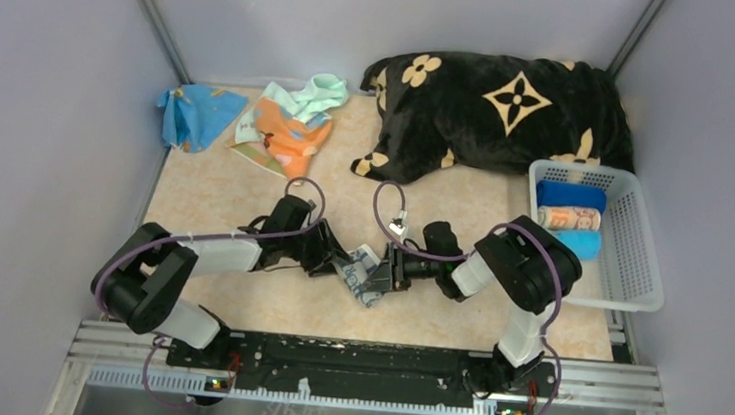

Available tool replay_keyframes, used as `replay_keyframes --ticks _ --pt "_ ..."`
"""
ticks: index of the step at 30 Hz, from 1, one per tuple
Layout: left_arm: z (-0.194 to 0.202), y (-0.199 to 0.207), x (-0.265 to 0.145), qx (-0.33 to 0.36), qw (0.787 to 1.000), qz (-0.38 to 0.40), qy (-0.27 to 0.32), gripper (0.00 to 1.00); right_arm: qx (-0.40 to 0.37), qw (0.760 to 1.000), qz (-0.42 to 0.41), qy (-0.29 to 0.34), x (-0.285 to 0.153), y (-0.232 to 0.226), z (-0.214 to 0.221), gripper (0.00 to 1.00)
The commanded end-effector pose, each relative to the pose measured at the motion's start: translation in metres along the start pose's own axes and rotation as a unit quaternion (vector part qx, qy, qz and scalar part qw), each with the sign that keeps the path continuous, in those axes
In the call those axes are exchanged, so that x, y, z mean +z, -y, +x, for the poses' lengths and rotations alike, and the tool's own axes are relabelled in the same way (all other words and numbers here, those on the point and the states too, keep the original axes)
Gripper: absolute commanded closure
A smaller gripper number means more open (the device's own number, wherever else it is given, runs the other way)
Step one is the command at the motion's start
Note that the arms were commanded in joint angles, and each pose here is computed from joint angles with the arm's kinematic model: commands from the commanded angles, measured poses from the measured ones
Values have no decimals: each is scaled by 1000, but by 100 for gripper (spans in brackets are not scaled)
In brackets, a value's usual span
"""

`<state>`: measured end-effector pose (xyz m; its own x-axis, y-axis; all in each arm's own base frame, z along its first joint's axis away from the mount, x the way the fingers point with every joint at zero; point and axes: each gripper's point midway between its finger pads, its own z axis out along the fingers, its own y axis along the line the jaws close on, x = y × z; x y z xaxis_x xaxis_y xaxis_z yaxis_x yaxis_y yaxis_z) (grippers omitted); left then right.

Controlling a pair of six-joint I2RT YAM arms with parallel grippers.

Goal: Roll the towels
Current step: Roll the towel at the center of the board.

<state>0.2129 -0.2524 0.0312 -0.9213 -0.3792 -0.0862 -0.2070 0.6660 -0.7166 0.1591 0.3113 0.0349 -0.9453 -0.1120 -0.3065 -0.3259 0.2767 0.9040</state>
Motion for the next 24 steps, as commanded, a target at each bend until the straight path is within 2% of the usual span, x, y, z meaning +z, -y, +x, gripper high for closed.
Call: replay_keyframes --ticks 1,6,11,17,24 --pt "9 -7 9 2 1000 -26 -13 47 -22 998 59 -1 -7 9 -3 64" --pt "7 -26 11 14 996 -90 1 48 -84 983 162 18 -27 8 -18 51" --pt "3 -30 11 25 992 -123 11 47 -202 937 280 51 -47 -22 -39 41" --pt "0 -33 12 27 989 -142 15 45 -302 882 356 66 -45 -51 -45 39" --pt "3 -42 13 18 987 -159 9 44 -385 821 420 37 -11 -51 -32 39"
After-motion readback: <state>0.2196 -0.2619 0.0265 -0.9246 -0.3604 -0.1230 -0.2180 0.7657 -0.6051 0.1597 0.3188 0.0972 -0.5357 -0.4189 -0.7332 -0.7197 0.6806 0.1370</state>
